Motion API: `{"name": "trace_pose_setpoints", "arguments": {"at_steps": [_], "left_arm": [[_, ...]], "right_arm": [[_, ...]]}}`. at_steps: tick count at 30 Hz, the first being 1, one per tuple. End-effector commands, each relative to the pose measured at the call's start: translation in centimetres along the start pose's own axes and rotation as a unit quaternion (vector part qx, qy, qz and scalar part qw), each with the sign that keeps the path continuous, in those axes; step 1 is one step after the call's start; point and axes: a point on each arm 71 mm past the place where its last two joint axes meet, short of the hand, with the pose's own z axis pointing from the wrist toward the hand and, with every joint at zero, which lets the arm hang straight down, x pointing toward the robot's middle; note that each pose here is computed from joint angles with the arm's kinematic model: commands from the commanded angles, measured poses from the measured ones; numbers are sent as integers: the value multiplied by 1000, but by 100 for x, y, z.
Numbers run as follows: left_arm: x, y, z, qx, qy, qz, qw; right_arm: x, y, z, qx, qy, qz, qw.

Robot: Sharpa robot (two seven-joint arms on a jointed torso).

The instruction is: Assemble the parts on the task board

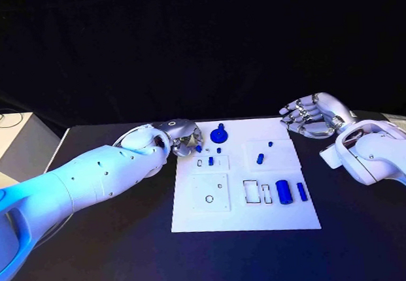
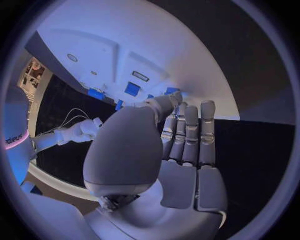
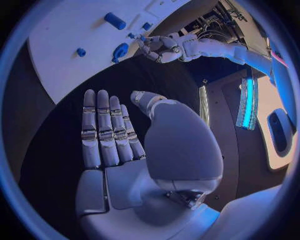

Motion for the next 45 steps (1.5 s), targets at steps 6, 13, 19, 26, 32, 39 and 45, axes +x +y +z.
{"name": "trace_pose_setpoints", "arguments": {"at_steps": [6,13,19,26,32,39,45], "left_arm": [[-4,-51,18,23,-9,-6,1000],[8,-64,19,29,-6,-7,1000],[14,-66,15,31,-5,-8,999],[19,-72,13,35,-3,-9,999],[23,-66,9,34,-2,-9,999],[24,-55,3,33,-2,-9,999],[23,-46,-1,32,-4,-8,999]], "right_arm": [[17,21,2,-8,8,1,1000],[20,24,1,-8,8,1,1000],[21,26,1,-8,8,1,1000],[23,28,2,-8,8,2,1000],[24,28,2,-8,8,2,1000],[24,28,3,-8,8,1,1000],[23,27,4,-8,8,1,1000]]}}
